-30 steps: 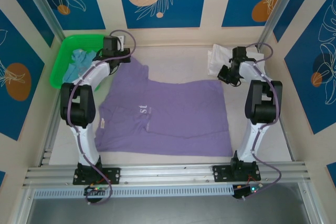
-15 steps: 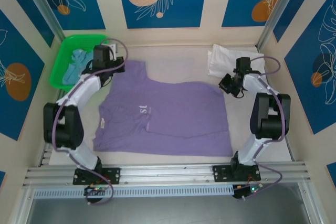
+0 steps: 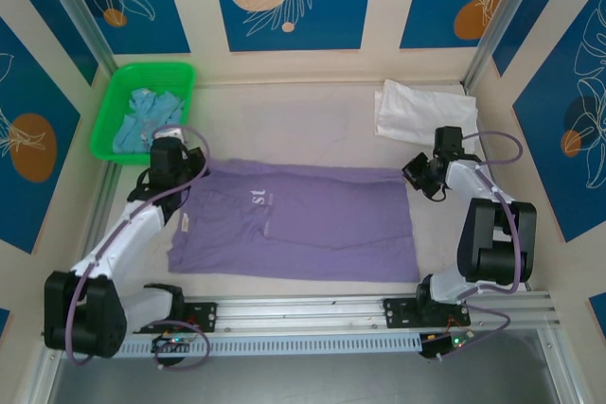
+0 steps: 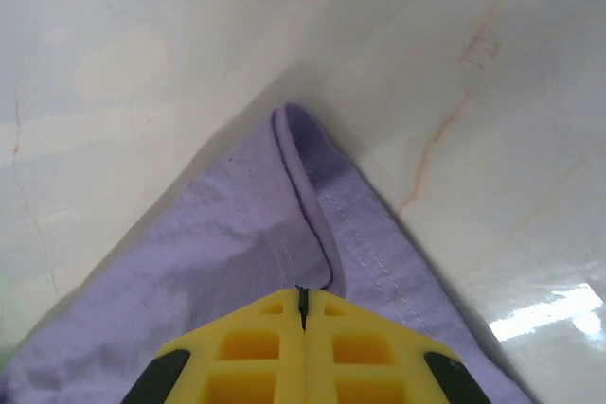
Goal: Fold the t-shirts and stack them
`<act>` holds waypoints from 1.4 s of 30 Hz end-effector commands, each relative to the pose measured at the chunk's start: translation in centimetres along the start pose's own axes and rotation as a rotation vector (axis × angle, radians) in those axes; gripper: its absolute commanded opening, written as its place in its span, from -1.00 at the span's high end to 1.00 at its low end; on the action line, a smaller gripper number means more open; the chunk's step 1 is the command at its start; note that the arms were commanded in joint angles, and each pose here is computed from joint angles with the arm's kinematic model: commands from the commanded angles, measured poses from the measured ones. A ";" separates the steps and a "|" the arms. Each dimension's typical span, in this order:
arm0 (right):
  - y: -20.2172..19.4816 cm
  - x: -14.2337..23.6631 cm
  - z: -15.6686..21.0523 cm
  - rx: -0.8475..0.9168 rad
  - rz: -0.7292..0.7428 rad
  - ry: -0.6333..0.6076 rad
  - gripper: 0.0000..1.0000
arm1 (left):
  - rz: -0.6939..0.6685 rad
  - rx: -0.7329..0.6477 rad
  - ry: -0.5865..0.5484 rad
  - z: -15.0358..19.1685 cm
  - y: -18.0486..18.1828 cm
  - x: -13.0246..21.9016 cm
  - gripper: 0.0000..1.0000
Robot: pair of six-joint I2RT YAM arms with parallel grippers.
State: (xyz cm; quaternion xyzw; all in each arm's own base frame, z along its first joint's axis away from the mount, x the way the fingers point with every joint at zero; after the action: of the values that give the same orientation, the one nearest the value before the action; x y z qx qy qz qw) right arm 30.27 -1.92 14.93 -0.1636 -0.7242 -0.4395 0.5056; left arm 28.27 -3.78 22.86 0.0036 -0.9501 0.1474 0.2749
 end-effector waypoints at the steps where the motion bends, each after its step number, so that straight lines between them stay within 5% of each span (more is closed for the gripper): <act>1: -0.6 0.6 0.1 -0.042 -0.021 -0.018 1.00 | -0.056 0.058 -0.033 0.7 1.0 1.7 1.00; 15: -2.0 -0.1 1.5 -0.057 -0.026 0.043 1.00 | -0.207 0.148 0.045 4.7 3.6 4.2 0.94; 19: -3.3 -0.2 1.9 -0.106 0.018 0.044 0.79 | -0.308 0.233 0.009 5.6 4.8 5.9 0.24; 24: -4.7 1.8 1.9 -0.204 -0.042 -0.027 0.22 | -0.379 0.314 -0.078 5.3 5.7 8.1 -0.07; 28: -3.5 4.1 2.2 -0.149 -0.120 -0.107 0.07 | -0.272 0.272 -0.062 3.8 4.3 7.6 -0.02; 33: 1.0 3.3 4.2 0.098 -0.145 -0.043 0.10 | -0.049 0.155 0.189 2.2 0.4 2.7 0.39; 37: 5.0 0.0 6.0 0.300 -0.010 0.053 0.23 | -0.067 0.035 0.369 2.2 -1.9 -2.0 0.52; 42: 7.4 -5.1 5.9 0.391 0.181 0.106 0.35 | -0.205 -0.023 0.456 2.6 -1.8 -8.0 0.77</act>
State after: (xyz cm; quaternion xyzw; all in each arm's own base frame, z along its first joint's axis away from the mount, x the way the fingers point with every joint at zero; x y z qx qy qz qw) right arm 33.43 8.32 15.28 -0.0604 -0.7617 -0.3144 0.5634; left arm 32.40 -6.73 18.37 0.0502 -0.8701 0.1385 0.4704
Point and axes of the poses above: each hand's point on the last joint's axis, 136 mm out from that joint toward the fingers, its own x axis back along the fingers, its own y axis along the line the jaws close on, z = x × y, the point moved 9 cm from there along x, back along the fingers, and after that the axes turned 5 degrees about -x, right-handed, at the moved point
